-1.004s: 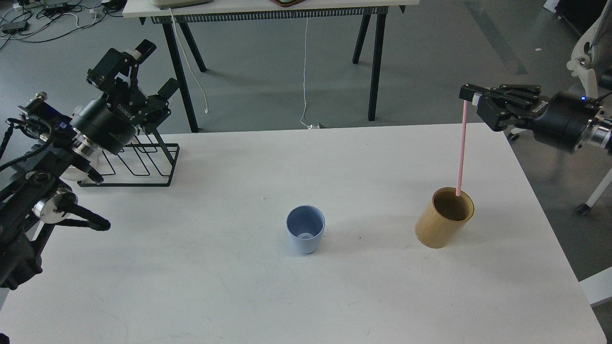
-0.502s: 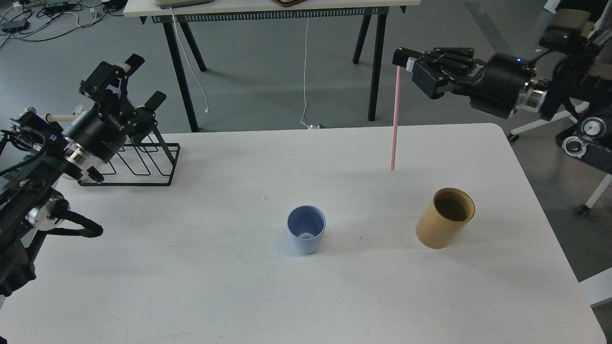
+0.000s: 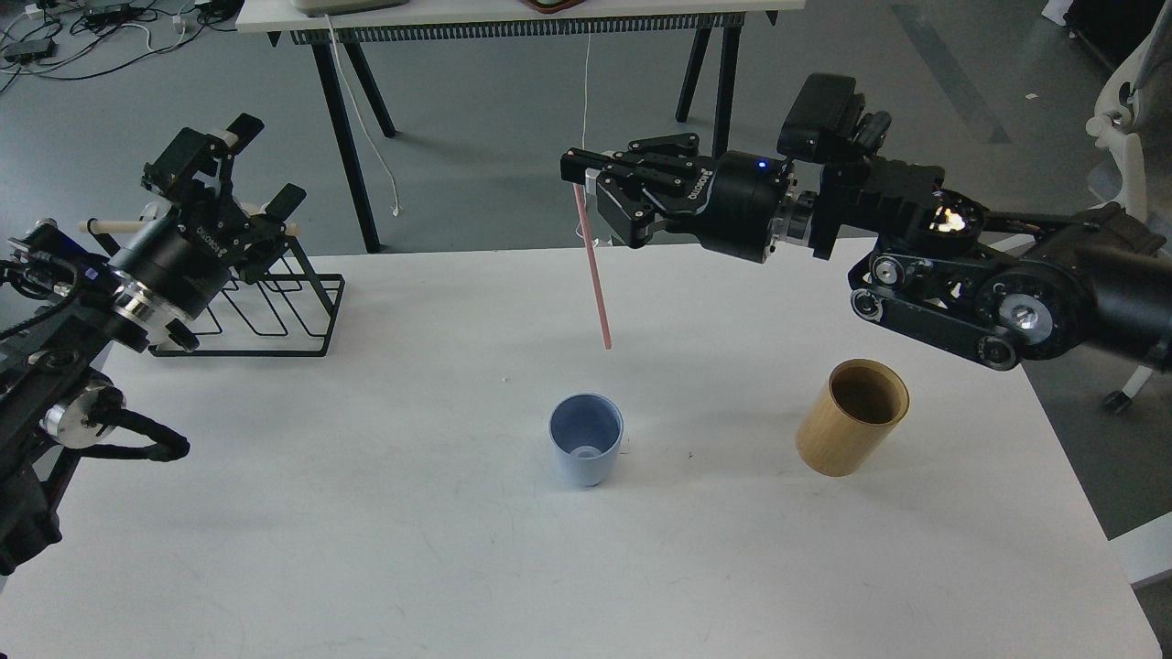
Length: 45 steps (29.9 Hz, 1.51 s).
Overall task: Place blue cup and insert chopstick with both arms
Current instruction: 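Carry the pink stick over the light-blue cup and lower it in, then open the right gripper to release the pink stick into the blue cup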
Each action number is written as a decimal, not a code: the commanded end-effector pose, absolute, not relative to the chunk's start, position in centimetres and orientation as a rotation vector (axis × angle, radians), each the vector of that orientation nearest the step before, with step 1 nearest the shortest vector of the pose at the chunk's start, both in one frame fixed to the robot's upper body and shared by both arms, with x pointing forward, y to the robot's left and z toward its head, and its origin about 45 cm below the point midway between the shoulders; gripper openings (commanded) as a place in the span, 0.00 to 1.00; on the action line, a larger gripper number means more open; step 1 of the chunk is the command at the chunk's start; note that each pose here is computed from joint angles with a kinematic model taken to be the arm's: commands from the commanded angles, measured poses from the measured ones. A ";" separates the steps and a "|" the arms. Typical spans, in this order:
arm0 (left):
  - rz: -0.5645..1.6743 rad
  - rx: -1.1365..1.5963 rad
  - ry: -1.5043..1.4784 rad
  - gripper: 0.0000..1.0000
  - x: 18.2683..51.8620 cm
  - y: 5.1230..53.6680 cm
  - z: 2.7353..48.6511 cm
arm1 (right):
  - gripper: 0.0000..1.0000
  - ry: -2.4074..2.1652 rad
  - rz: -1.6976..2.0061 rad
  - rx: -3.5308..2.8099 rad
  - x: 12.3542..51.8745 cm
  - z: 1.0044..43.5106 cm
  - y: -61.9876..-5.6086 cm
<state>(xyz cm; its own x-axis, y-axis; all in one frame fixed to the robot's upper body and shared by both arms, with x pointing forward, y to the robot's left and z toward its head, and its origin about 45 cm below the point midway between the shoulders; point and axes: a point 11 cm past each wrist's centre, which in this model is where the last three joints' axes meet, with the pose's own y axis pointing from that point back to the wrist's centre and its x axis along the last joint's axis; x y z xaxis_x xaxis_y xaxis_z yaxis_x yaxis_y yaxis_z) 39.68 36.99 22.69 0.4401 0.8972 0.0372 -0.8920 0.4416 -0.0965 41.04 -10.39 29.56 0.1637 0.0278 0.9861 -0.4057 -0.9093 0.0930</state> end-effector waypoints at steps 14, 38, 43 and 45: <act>1.118 -0.060 -0.081 0.99 39.6 37.2 22.4 | 0.00 -0.269 1.752 2.185 38.9 26.7 -8.7; 1.124 -0.055 -0.078 0.99 39.5 37.4 22.2 | 0.47 -0.229 1.718 2.233 37.5 25.3 -8.2; 1.124 -0.055 -0.078 0.99 39.5 37.4 22.2 | 0.68 -0.271 1.712 2.265 37.5 25.9 -7.9; 1.124 -0.055 -0.078 0.99 39.5 37.4 22.2 | 0.73 -0.313 1.707 2.278 37.8 26.6 -7.9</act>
